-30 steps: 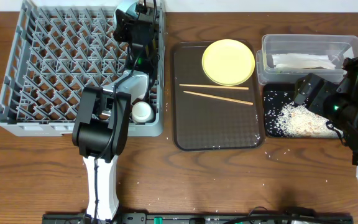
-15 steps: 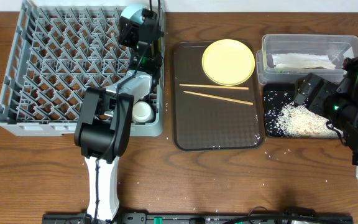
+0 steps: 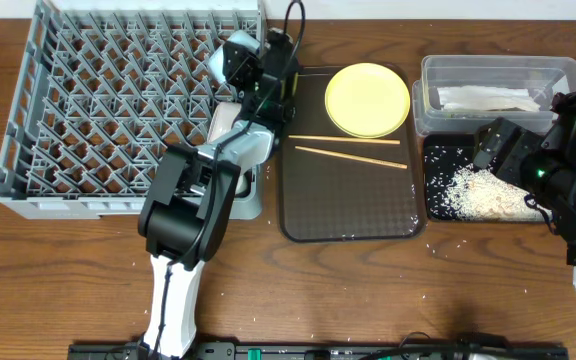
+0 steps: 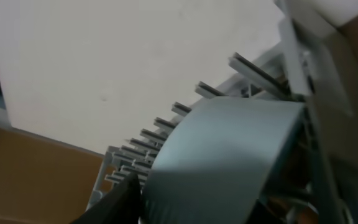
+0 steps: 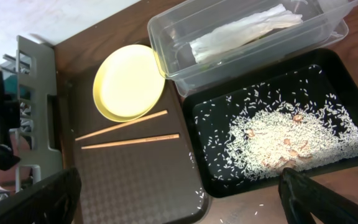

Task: Sort waste into correct bins and load items into the dishwasher
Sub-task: 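Reach left gripper to the yellow plate and grasp its edge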

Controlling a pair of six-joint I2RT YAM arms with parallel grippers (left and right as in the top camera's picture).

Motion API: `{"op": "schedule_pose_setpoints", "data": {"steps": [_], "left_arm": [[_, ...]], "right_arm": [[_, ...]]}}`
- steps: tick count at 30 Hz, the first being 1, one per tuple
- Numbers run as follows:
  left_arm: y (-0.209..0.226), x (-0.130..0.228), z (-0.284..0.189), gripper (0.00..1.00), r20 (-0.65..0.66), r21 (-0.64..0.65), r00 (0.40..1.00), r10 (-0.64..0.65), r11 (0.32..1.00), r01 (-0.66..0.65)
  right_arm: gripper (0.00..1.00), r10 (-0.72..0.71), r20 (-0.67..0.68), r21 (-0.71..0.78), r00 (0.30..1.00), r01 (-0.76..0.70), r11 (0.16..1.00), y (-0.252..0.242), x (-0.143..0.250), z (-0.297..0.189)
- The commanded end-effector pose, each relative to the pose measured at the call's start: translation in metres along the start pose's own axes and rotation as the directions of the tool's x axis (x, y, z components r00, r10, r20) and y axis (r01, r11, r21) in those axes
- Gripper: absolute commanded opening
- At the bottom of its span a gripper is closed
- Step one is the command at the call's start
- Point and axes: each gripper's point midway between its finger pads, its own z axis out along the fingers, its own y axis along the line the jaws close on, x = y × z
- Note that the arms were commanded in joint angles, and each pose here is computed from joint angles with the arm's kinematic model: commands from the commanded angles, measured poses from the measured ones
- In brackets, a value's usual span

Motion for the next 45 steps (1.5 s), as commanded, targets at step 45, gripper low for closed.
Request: {"op": "schedule_pose_setpoints", "data": {"steps": [45], "left_arm": [[-0.166, -0.032, -0.157, 0.54, -0.671, 0.559, 0.57, -0.475, 0.181, 0.809]], "right_arm": [[0.99, 0.012, 0.005, 0.004, 1.0, -0.012, 1.0, -0.001, -0.002, -0.001]]}}
